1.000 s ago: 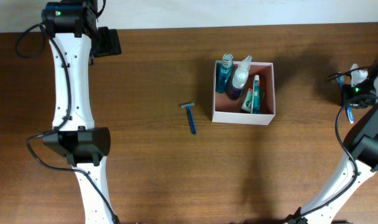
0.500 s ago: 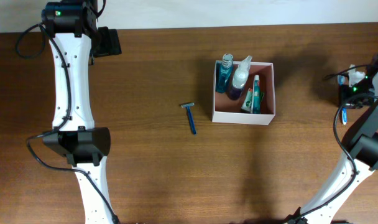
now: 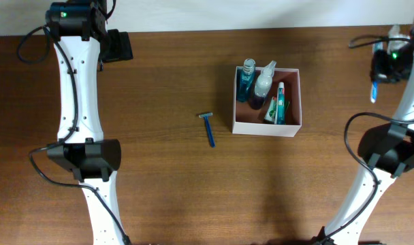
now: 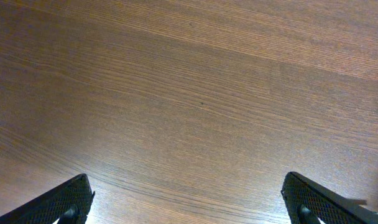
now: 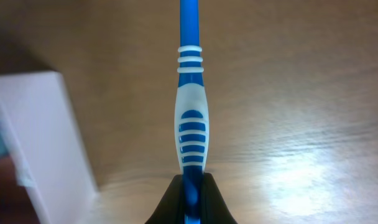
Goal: Pack container
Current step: 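Lift the toothbrush and lower it upright into the pink box, then open the right gripper and withdraw the right arm to the right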
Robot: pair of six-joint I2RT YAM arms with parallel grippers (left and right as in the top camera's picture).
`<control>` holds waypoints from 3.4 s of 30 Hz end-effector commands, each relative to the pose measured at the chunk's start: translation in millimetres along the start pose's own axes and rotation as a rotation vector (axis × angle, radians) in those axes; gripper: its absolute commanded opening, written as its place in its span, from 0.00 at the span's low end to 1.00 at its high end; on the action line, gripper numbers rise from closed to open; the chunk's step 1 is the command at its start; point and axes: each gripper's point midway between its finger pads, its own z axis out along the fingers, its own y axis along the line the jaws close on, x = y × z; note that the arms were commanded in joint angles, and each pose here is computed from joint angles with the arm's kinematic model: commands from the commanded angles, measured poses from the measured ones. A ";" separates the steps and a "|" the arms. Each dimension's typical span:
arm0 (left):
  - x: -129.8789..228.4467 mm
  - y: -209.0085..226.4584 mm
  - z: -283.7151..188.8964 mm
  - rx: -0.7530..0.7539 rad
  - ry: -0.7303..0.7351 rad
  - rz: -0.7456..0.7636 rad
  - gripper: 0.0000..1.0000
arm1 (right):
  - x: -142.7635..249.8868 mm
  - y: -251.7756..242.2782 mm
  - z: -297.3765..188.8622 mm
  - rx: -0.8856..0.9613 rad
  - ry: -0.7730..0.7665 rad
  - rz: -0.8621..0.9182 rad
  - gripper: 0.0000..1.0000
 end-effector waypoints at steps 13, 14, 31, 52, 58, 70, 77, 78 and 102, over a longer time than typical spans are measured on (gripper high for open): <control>-1.2 3.9 -6.6 -0.008 -0.014 -0.013 0.99 | 21.5 180.9 -18.9 -0.242 0.036 -0.093 0.04; -1.2 3.9 -6.6 -0.008 -0.014 -0.013 0.99 | 25.7 186.5 -14.8 -0.243 0.055 -0.104 0.04; -1.2 3.9 -6.6 -0.008 -0.014 -0.014 0.99 | 67.5 216.8 23.4 -0.209 0.239 -0.143 0.04; -1.2 3.9 -6.6 -0.008 -0.014 -0.013 0.99 | 65.7 209.3 24.9 -0.169 0.231 -0.146 0.22; -1.2 3.9 -6.6 -0.008 -0.014 -0.013 0.99 | 57.4 198.4 26.2 -0.154 0.207 -0.129 0.25; -1.2 3.9 -6.6 -0.008 -0.014 -0.013 0.99 | 16.0 146.7 27.9 -0.153 0.080 -0.001 0.54; -1.2 3.9 -6.6 -0.008 -0.014 -0.013 0.99 | -4.1 48.3 22.4 -0.115 0.005 0.190 0.99; -1.2 3.9 -6.6 -0.008 -0.014 -0.013 0.99 | -3.9 36.5 21.7 -0.104 0.001 0.212 0.99; -15.4 -2.1 -7.2 0.023 -0.070 -0.026 0.99 | 56.4 -99.8 38.3 -0.002 0.130 0.505 0.99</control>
